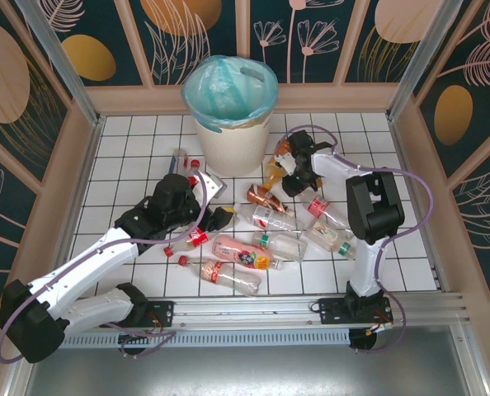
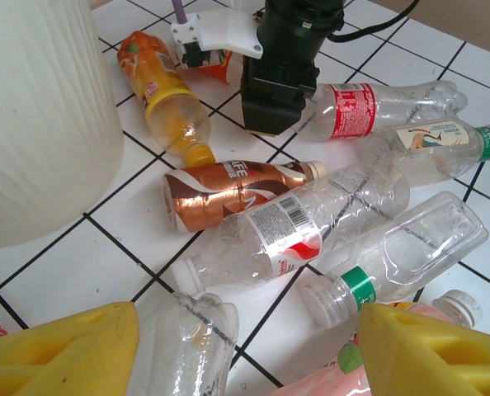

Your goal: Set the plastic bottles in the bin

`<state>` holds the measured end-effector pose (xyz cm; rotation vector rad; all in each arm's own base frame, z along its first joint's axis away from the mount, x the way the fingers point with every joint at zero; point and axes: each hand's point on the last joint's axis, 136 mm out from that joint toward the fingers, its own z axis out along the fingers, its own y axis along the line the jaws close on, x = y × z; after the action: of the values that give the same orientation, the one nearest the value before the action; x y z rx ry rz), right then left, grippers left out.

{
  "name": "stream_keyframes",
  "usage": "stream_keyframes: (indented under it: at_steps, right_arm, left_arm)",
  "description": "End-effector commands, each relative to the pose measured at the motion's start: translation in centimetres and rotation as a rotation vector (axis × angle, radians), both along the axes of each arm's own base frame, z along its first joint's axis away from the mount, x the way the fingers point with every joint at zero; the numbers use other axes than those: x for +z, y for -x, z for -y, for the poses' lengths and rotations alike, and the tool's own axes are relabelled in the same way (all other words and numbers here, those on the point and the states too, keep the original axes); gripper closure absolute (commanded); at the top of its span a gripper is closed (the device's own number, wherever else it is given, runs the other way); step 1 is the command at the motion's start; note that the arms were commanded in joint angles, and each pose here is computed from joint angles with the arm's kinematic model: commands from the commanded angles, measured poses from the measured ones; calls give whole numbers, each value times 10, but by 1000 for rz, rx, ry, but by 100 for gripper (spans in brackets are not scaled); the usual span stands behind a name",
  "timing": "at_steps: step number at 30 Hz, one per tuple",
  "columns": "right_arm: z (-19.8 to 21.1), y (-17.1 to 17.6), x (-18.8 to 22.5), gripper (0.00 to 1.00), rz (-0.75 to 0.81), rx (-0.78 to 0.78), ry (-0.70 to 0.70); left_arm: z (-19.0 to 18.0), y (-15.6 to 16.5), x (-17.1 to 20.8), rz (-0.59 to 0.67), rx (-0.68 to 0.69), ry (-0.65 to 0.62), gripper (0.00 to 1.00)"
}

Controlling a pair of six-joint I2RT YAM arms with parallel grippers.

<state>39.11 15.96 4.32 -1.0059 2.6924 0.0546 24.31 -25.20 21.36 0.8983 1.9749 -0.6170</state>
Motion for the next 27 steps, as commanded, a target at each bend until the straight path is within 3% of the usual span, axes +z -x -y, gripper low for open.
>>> stream_keyframes:
  at_steps: [1,6,21,27]
  right_arm:
    - [0,-3,9,55,-7,-16,-16]
    - [1,1,8,49,-28,-14,-11]
    - [4,5,-6,52,-73,-28,0]
    - [6,-2,14,69,-20,-46,-14]
  left_arm:
    - [-1,-1,14,60,1,15,29]
    - [-3,0,18,71,9,22,28]
    - [-5,-3,10,57,24,2,28]
    - [-5,-1,17,70,20,16,28]
